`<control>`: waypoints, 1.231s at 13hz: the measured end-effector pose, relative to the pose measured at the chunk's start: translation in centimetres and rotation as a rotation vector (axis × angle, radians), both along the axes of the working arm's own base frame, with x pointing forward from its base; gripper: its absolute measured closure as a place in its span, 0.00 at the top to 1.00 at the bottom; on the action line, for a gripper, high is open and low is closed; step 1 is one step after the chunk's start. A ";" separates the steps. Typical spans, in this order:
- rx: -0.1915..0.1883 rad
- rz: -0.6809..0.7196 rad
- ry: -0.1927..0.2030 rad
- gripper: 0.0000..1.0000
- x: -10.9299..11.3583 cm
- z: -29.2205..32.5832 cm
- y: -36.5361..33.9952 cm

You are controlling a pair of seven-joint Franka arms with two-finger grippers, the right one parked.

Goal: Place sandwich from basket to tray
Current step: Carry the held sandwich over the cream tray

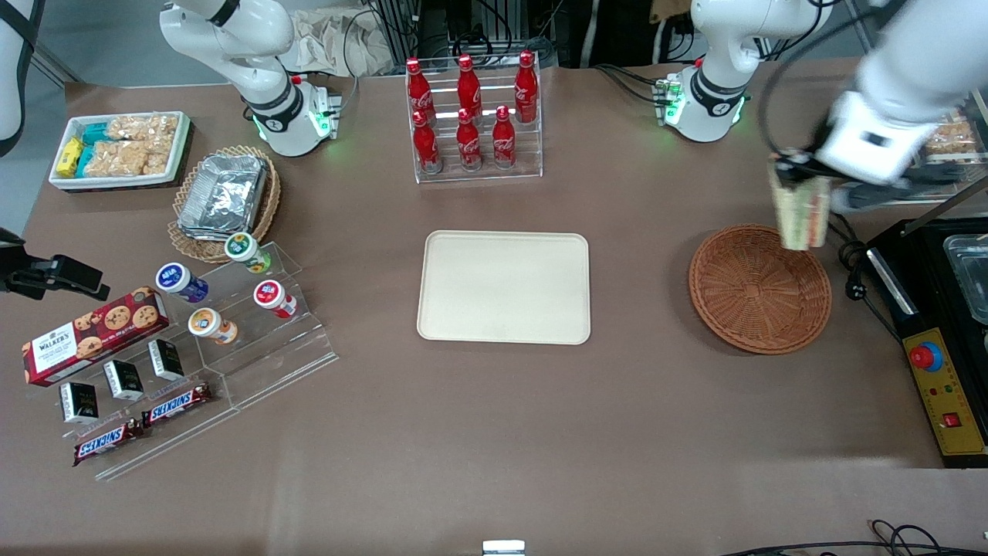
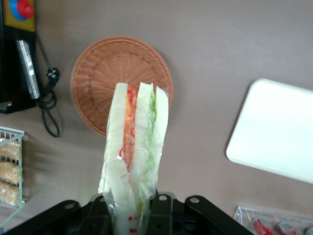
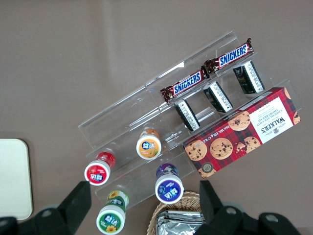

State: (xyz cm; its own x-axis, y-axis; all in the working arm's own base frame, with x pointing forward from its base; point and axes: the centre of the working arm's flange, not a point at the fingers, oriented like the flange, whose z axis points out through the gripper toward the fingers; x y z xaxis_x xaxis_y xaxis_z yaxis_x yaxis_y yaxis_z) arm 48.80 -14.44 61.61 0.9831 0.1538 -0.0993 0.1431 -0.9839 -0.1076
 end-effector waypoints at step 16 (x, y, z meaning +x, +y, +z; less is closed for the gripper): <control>-0.148 -0.163 -0.093 0.21 -3.0 -30.6 -23.5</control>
